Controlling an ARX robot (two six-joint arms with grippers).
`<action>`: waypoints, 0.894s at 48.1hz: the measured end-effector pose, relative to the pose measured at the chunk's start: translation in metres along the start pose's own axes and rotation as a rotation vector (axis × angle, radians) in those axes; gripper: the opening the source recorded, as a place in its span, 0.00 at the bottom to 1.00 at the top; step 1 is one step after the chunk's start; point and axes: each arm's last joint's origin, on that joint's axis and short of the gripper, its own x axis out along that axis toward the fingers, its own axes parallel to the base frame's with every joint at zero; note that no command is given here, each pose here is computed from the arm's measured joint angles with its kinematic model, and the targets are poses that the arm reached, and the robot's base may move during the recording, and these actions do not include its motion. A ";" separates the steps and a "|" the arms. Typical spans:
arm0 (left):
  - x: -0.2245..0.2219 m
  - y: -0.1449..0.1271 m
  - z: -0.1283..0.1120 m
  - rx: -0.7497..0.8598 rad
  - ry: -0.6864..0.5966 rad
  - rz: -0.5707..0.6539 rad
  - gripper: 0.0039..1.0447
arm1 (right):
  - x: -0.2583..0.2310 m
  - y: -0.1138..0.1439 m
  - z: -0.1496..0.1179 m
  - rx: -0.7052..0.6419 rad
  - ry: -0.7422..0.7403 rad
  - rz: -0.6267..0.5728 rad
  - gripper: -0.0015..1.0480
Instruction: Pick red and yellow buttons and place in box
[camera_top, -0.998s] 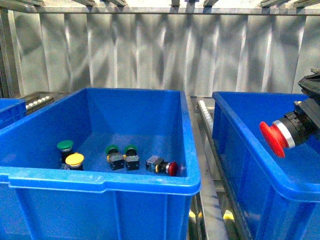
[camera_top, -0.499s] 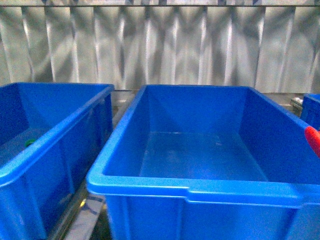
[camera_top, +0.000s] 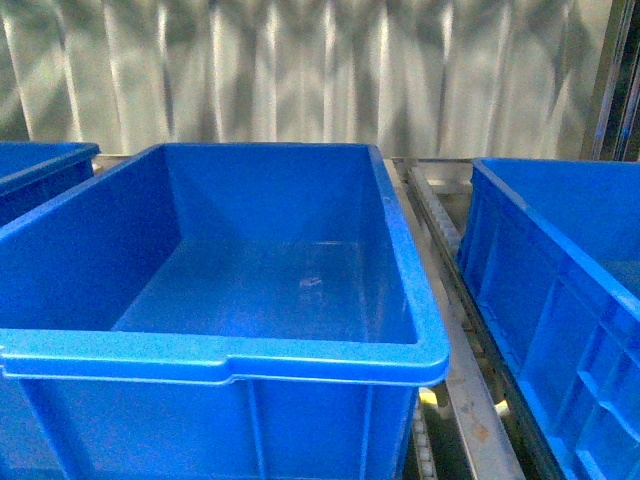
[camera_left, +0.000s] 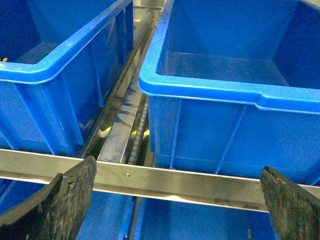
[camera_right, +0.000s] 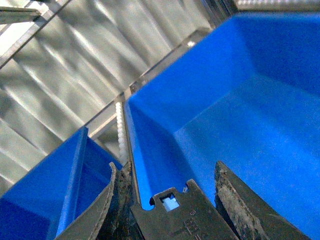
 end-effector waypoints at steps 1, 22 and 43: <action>0.000 0.000 0.000 0.000 0.000 0.001 0.93 | 0.003 0.002 0.003 -0.019 -0.004 0.006 0.37; 0.000 0.000 0.000 0.000 0.000 0.004 0.93 | 0.128 -0.007 0.008 -0.411 0.199 -0.134 0.37; 0.000 0.000 0.000 0.000 0.000 0.004 0.93 | 0.248 -0.048 -0.003 -0.606 0.412 -0.295 0.37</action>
